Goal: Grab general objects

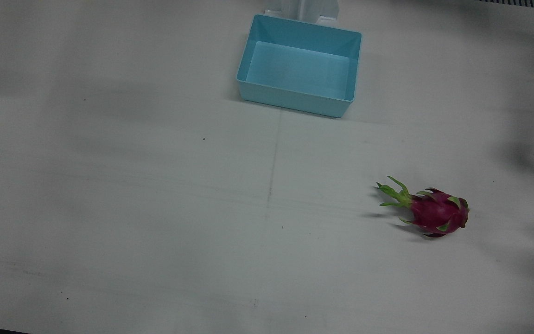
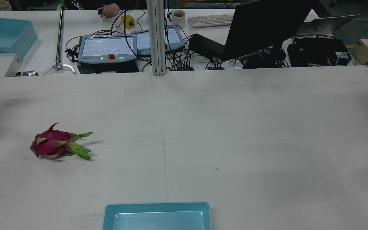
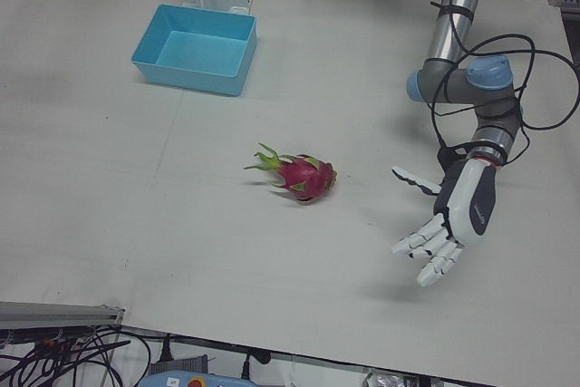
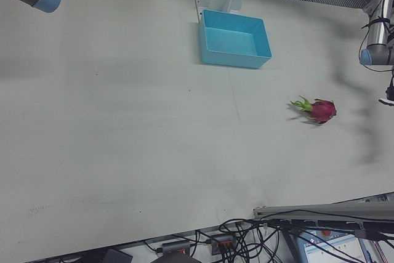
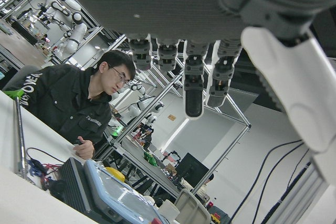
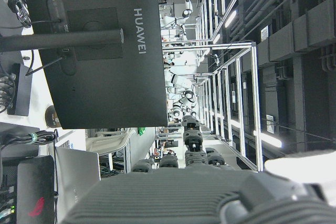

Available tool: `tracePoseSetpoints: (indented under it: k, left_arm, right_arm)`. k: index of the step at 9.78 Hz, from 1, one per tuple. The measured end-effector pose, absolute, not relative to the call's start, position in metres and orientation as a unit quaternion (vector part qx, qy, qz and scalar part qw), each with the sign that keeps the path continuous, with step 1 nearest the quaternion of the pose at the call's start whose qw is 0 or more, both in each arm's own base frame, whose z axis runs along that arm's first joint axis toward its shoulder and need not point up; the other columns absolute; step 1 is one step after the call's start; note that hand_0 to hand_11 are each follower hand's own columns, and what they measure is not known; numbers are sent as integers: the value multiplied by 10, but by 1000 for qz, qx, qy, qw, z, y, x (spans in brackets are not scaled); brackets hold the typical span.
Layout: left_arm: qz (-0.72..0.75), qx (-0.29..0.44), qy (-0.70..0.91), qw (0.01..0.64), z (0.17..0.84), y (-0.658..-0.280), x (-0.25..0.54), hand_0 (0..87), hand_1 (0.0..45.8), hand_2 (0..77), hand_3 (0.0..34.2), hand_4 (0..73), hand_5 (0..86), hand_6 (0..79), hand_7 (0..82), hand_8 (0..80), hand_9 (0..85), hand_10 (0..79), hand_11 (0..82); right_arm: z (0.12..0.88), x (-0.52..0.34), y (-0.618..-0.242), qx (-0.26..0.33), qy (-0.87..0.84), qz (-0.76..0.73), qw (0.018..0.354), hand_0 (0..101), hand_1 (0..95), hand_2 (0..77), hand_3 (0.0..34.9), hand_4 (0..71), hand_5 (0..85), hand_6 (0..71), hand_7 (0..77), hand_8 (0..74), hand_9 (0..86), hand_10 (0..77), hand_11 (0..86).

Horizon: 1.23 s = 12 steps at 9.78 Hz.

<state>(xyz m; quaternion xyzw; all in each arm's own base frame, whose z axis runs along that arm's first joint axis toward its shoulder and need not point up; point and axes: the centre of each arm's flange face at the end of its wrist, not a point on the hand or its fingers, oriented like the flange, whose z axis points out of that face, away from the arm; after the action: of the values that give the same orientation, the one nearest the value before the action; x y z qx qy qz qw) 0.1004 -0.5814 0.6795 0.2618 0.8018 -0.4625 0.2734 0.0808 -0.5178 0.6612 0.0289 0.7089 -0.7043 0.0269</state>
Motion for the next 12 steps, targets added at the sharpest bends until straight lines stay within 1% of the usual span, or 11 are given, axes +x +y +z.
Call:
tracePoseSetpoints:
  k: [2, 3, 4, 5, 6, 7, 8, 9, 10, 11, 12]
  left_arm:
    - [-430, 256, 812, 301, 623, -585, 122, 496, 0, 16, 0, 251, 104, 262, 431, 115, 76, 71, 93]
    - [-411, 253, 815, 320, 605, -585, 130, 496, 0, 82, 0, 256, 104, 251, 431, 120, 71, 65, 93]
    - [-394, 251, 816, 339, 596, -584, 135, 496, 0, 82, 0, 256, 104, 251, 431, 120, 71, 65, 93]
    - [-378, 251, 816, 358, 592, -582, 138, 498, 0, 147, 0, 245, 104, 196, 398, 71, 76, 65, 104]
    - [-364, 257, 810, 381, 587, -579, 141, 510, 0, 175, 0, 202, 93, 164, 365, 22, 60, 27, 82]
    - [-351, 272, 798, 408, 578, -575, 142, 510, 0, 175, 0, 147, 71, 114, 327, 22, 55, 16, 27]
    - [-339, 288, 785, 432, 569, -570, 142, 510, 0, 175, 0, 98, 38, 114, 327, 22, 55, 16, 27]
    - [-329, 299, 774, 452, 563, -566, 142, 507, 0, 136, 0, 16, 27, 11, 213, 22, 33, 11, 16]
    - [-320, 308, 762, 471, 560, -562, 143, 507, 0, 136, 0, 16, 27, 11, 213, 22, 33, 11, 16]
    - [-314, 314, 752, 487, 561, -559, 147, 495, 0, 98, 0, 0, 22, 11, 164, 16, 27, 11, 16]
    - [-306, 316, 742, 506, 563, -555, 155, 490, 0, 98, 0, 0, 22, 11, 147, 16, 22, 5, 11]
  right_arm:
    - [661, 81, -518, 29, 709, -704, 27, 0, 60, 16, 0, 0, 0, 0, 0, 0, 11, 0, 5]
    - [661, 81, -518, 29, 709, -704, 27, 0, 60, 16, 0, 0, 0, 0, 0, 0, 11, 0, 5]
    - [661, 81, -518, 29, 709, -704, 27, 0, 60, 16, 0, 0, 0, 0, 0, 0, 11, 0, 11]
    - [661, 81, -518, 29, 709, -704, 27, 0, 60, 16, 0, 0, 0, 0, 0, 0, 11, 0, 11]
    - [661, 81, -518, 29, 709, -705, 27, 0, 60, 16, 0, 0, 0, 0, 0, 0, 11, 0, 11]
    - [661, 81, -518, 29, 709, -704, 27, 0, 60, 16, 0, 0, 0, 0, 0, 0, 11, 0, 11]
    - [661, 81, -518, 29, 709, -704, 27, 0, 60, 16, 0, 0, 0, 0, 0, 0, 11, 0, 11]
    - [661, 81, -518, 29, 709, -704, 27, 0, 60, 16, 0, 0, 0, 0, 0, 0, 11, 0, 5]
    - [661, 81, -518, 29, 709, -704, 27, 0, 60, 16, 0, 0, 0, 0, 0, 0, 11, 0, 5]
    - [661, 81, -518, 29, 709, -704, 27, 0, 60, 16, 0, 0, 0, 0, 0, 0, 11, 0, 5]
    - [661, 81, -518, 29, 709, -704, 27, 0, 60, 16, 0, 0, 0, 0, 0, 0, 11, 0, 5]
